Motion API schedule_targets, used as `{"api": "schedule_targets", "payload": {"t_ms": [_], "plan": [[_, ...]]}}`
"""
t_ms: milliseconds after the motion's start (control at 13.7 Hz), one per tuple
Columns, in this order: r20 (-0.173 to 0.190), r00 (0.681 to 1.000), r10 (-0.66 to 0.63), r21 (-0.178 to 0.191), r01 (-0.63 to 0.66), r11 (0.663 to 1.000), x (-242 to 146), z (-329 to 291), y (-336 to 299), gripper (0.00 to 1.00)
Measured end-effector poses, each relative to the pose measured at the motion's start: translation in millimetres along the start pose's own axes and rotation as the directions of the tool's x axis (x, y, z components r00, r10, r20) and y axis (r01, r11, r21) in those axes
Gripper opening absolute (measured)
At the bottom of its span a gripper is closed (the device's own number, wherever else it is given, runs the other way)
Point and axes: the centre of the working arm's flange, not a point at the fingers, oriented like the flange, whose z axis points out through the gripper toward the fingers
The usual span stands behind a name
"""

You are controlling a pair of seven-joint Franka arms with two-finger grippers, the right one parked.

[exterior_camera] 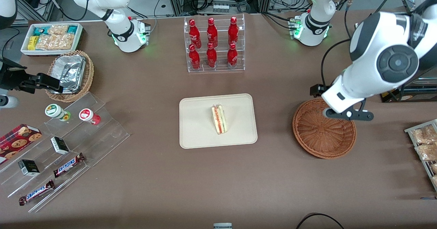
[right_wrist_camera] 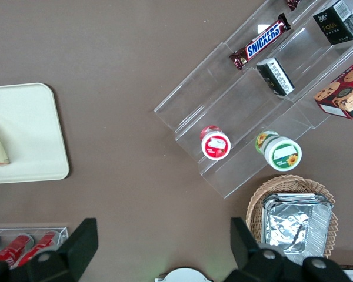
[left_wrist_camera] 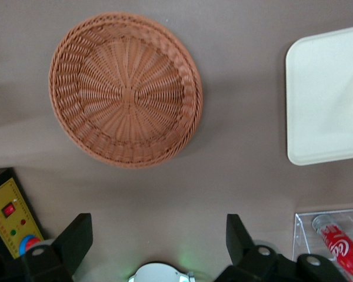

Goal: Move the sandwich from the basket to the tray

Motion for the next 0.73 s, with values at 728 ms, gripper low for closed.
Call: {"api": "schedule_targets", "payload": {"t_ms": [728], "plan": [[0.008,0.993,-0.115,-0.046,0.115,0.992,-62.2,-47.5,-110.1,1.00]]}}
